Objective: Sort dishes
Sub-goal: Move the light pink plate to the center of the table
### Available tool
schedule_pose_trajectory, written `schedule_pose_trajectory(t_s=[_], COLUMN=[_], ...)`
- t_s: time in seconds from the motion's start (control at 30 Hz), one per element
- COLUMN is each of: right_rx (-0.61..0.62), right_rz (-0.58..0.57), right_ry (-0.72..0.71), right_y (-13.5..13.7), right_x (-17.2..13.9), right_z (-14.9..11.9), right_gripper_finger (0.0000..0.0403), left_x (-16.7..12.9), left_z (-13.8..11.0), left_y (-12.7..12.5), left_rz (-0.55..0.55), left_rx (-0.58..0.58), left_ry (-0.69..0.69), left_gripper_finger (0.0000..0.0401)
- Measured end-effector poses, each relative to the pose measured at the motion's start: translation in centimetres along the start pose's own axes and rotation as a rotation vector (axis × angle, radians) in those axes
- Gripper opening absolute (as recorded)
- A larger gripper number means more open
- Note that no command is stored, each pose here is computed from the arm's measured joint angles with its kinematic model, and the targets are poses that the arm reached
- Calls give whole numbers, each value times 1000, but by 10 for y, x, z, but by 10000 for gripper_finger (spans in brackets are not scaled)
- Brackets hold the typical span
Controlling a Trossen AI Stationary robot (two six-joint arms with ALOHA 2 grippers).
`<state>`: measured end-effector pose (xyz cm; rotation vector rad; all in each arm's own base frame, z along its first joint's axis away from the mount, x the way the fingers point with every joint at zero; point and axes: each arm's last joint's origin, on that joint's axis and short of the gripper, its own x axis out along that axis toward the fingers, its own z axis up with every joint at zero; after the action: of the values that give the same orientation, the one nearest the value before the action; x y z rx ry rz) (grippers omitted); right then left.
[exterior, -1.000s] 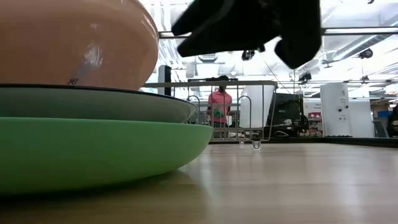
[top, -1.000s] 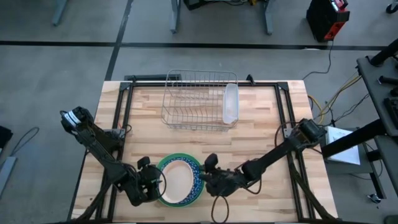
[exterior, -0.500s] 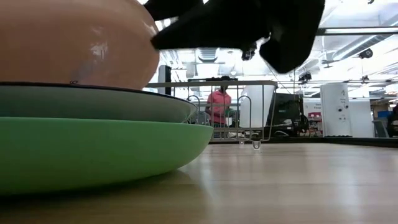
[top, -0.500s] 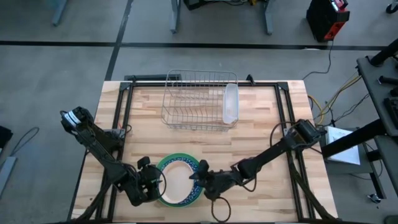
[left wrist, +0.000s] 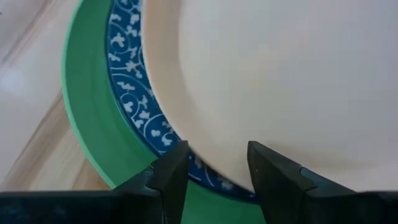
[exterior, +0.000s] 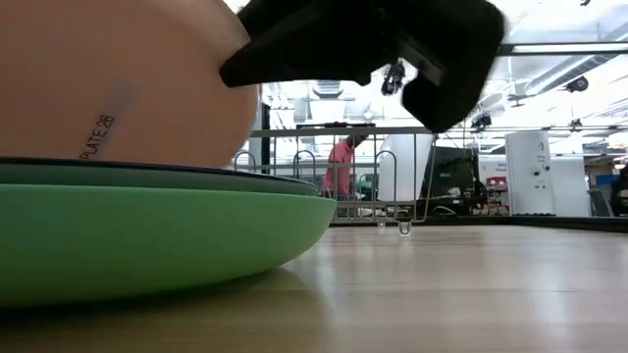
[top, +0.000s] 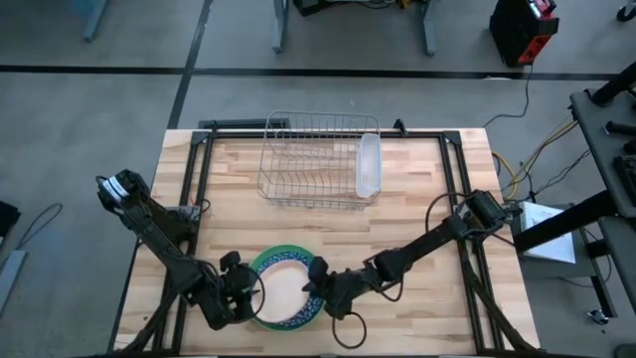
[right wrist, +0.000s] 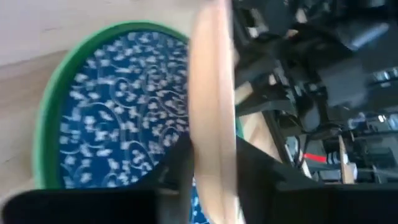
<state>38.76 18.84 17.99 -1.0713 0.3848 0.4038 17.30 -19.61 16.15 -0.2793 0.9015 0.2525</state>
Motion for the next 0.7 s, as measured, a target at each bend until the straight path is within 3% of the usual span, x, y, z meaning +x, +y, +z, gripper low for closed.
schedule_pose_trajectory(t_s=[0.13, 0.37, 0.53, 0.7], right_rx=[-15, -9, -86, -10], right_rz=[63, 4, -72, -62], right_ry=[6, 69, 217, 389], right_y=[7, 1, 1, 4], right_x=[-1, -5, -17, -36], right_z=[0, 7, 17, 13], right_gripper_finger=[14, 5, 2, 1], left_x=[-9, -40, -63, -74], left_z=[9, 37, 54, 60], left_y=[-8, -19, -21, -20], left_rz=[-6, 93, 174, 213], left_rx=[25, 108, 158, 219], left_ry=[-7, -42, -74, -62], left_gripper_finger=[155, 155, 155, 155])
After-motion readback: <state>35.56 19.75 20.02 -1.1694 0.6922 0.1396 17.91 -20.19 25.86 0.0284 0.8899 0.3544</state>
